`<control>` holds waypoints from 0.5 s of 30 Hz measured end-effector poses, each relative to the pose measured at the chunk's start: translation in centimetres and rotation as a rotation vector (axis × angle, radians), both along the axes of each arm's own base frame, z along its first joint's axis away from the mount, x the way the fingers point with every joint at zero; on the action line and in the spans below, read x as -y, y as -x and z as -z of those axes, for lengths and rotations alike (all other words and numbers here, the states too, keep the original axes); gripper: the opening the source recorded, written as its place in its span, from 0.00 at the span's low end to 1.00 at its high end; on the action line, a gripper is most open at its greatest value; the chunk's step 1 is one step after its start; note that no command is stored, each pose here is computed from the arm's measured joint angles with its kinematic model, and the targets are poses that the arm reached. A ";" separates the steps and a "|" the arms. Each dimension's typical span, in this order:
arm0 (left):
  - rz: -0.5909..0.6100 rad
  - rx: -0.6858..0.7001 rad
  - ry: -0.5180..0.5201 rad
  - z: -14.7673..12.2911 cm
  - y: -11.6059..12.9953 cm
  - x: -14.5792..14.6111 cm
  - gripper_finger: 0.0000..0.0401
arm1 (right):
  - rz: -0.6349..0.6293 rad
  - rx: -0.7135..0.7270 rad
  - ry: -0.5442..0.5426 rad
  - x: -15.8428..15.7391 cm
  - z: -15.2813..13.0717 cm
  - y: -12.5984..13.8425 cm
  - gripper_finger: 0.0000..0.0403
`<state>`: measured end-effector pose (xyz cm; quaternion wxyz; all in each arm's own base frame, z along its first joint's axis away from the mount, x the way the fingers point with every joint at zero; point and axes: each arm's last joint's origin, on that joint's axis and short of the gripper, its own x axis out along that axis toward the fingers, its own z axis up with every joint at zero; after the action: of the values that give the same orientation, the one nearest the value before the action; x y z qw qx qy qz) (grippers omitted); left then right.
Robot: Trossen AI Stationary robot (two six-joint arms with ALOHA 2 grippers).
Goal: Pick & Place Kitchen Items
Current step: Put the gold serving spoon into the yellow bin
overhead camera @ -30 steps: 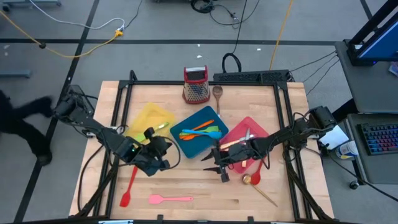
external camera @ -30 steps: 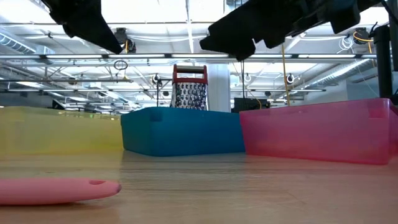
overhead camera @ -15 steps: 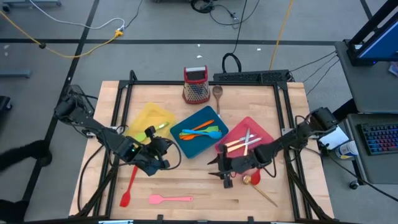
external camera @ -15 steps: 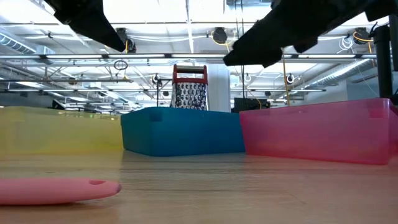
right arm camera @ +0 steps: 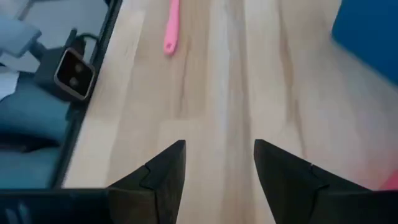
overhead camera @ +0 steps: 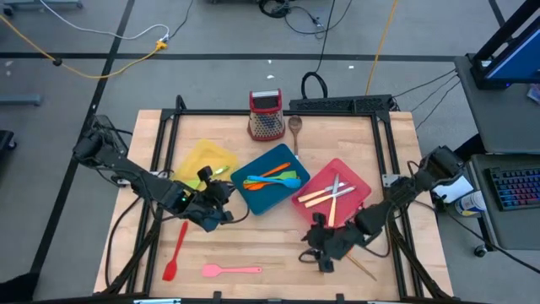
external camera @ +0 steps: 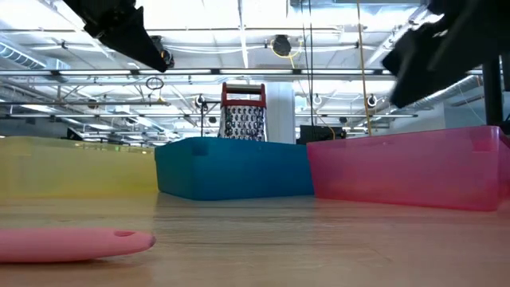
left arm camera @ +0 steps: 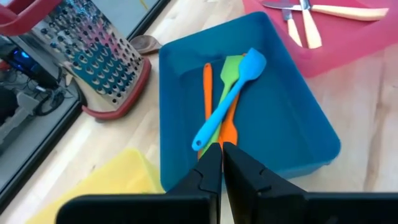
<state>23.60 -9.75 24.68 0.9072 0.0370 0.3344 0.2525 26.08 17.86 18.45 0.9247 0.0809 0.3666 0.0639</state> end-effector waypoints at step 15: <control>-0.006 -0.003 0.008 0.0 -0.1 -0.2 0.05 | 0.293 -0.592 -0.177 -1.8 -3.3 3.4 0.45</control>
<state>23.69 -9.56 24.67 0.9062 0.0329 0.3367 0.2537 22.65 19.65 21.73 0.7670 0.2276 0.5965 -0.0646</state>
